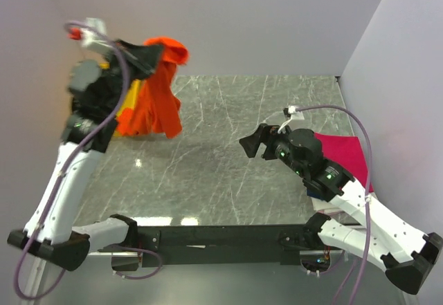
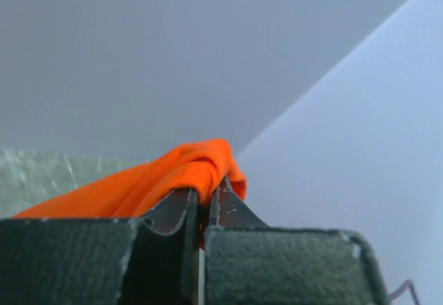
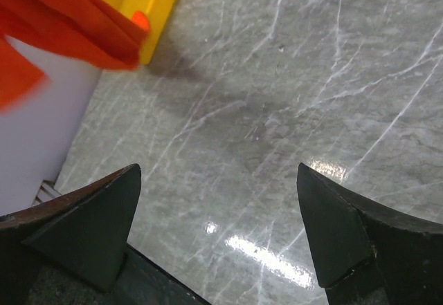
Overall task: Fold and stack the t-shirts
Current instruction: Move the tshirt to the center of the board
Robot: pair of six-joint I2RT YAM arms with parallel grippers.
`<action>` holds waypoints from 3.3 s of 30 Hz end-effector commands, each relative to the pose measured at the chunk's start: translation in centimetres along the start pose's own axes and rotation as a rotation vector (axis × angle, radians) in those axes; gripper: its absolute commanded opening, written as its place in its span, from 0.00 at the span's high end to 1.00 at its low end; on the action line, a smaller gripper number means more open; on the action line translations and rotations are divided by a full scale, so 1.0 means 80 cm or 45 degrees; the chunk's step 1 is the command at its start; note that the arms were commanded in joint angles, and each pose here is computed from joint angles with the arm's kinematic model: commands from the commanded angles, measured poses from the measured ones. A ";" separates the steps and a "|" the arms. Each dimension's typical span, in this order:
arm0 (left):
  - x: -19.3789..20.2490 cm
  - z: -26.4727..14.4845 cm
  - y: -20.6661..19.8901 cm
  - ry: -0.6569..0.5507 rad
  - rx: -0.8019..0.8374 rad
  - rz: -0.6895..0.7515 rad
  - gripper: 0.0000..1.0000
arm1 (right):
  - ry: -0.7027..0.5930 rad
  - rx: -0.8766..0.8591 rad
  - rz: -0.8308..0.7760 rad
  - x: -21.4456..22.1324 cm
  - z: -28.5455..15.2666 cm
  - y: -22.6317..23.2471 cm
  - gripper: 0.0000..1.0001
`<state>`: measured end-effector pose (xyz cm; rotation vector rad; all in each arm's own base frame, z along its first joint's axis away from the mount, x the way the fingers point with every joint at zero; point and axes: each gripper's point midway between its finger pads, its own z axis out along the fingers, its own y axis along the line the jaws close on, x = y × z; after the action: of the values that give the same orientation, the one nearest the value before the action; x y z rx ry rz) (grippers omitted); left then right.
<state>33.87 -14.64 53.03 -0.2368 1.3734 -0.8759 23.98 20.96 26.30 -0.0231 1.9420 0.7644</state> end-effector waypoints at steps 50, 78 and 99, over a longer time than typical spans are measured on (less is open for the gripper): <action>0.251 -0.097 0.285 0.471 -0.775 -0.186 0.37 | 0.440 0.539 0.155 0.232 0.205 -0.080 0.45; 0.319 -0.166 0.369 0.555 -1.148 -0.257 0.25 | -0.198 0.564 0.234 -0.084 -0.003 -0.151 1.00; 0.430 -0.193 0.409 0.721 -1.321 -0.196 0.55 | -0.173 0.533 0.237 -0.078 0.004 -0.149 1.00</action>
<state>28.74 -9.86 2.60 -0.9590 2.3494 -0.2600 31.01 9.90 24.17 0.4656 1.9988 0.4461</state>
